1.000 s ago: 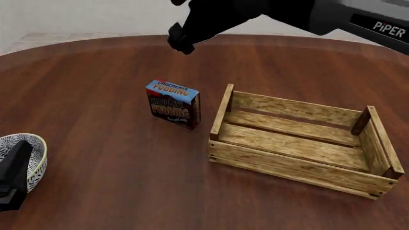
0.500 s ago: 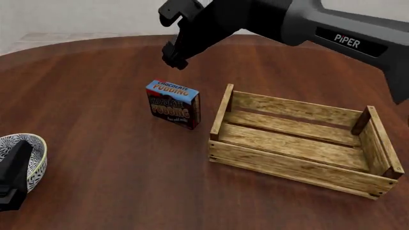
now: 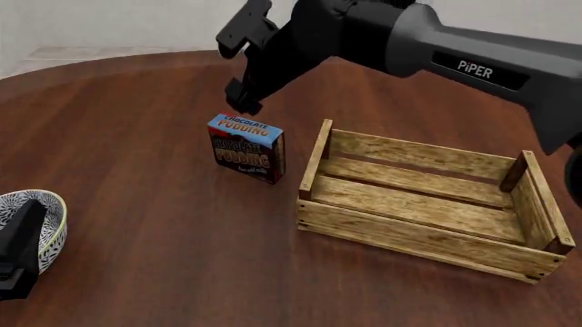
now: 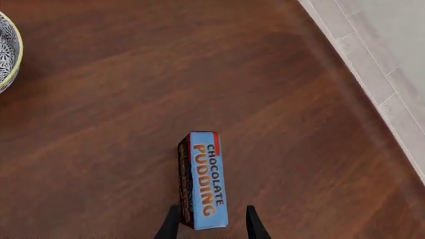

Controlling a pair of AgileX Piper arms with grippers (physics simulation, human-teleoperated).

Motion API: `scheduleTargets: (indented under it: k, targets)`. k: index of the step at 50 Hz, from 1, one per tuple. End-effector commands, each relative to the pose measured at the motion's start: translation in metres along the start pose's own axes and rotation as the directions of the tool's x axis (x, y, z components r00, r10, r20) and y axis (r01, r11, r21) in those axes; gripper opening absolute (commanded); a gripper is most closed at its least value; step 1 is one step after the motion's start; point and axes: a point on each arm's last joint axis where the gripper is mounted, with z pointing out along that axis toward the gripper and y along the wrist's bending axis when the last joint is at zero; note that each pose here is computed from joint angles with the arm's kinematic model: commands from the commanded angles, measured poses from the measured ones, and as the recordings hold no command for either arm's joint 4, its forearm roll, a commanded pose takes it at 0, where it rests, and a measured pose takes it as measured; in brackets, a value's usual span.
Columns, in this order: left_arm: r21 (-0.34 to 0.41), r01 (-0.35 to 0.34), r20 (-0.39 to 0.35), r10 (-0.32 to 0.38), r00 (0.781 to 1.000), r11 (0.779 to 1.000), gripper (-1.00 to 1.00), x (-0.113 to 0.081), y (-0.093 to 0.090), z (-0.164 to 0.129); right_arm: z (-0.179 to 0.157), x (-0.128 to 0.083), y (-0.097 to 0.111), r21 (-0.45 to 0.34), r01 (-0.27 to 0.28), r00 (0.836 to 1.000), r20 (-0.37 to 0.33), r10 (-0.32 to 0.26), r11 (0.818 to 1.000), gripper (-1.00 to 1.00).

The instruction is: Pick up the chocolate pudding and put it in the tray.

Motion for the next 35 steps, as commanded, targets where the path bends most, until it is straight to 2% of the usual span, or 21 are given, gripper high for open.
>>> scheduleTargets:
  k: [1, 26, 35]
  targets:
    - [0.000, 0.000, 0.000, 0.000, 1.000, 1.000, 1.00, 0.000, 0.000, 0.000, 0.006, 0.004, 0.003, -0.010, 0.012, 1.000, -0.017, -0.012, 1.000, 1.00]
    - [0.000, 0.000, 0.000, 0.000, 1.000, 1.000, 1.00, 0.000, 0.000, 0.000, 0.016, 0.004, -0.006, -0.007, 0.011, 0.999, -0.040, -0.011, 1.000, 1.00]
    - [0.000, 0.000, 0.000, 0.000, 1.000, 1.000, 1.00, 0.000, 0.000, 0.000, 0.027, 0.013, -0.010, -0.005, 0.003, 0.998, -0.060, -0.004, 1.000, 1.00]
